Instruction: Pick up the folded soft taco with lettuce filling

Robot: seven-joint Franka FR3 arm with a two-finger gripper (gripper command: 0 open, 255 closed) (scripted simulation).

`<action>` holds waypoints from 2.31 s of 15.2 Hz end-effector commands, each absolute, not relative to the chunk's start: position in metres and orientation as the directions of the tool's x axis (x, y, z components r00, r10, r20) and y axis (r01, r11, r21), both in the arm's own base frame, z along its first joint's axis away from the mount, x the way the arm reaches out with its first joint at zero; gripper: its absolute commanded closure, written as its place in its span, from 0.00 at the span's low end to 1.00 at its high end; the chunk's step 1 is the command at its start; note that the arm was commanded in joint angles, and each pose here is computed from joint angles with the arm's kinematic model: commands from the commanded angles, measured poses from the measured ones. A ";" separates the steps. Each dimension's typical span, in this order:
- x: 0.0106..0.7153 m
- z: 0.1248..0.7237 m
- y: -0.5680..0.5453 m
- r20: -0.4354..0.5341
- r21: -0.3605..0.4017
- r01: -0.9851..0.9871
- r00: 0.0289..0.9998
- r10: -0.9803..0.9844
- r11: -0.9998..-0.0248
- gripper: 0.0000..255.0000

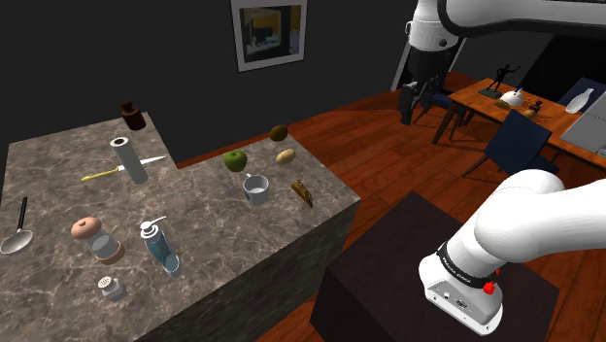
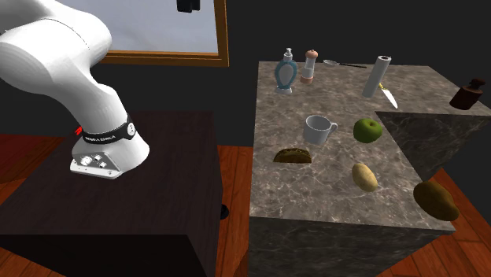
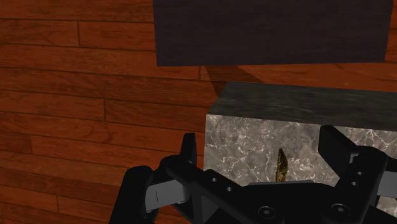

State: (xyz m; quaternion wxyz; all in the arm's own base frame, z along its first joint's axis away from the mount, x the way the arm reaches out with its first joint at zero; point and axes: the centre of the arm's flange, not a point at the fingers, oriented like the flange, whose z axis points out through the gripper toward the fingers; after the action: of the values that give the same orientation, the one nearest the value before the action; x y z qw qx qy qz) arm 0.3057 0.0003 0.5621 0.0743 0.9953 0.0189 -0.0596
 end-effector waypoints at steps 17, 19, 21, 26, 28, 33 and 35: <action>0.411 0.386 0.033 -0.092 0.133 0.026 0.996 0.014 -0.991 0.00; 0.425 0.364 0.037 -0.088 0.131 0.023 0.996 0.012 -0.991 0.00; 0.438 0.342 0.041 -0.085 0.130 0.021 0.996 0.010 -0.991 0.00; 0.473 0.288 0.051 -0.076 0.126 0.014 0.997 0.005 -0.992 0.00; 0.487 0.266 0.055 -0.072 0.124 0.012 0.997 0.003 -0.992 0.00; 0.522 0.213 0.066 -0.063 0.120 0.006 0.998 -0.002 -0.993 0.00; 0.536 0.192 0.070 -0.059 0.118 0.003 0.998 -0.004 -0.993 0.00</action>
State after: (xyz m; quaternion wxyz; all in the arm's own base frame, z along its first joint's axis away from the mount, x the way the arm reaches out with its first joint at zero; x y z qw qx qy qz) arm 0.5274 0.0682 0.2053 0.0596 0.9977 0.0003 -0.0308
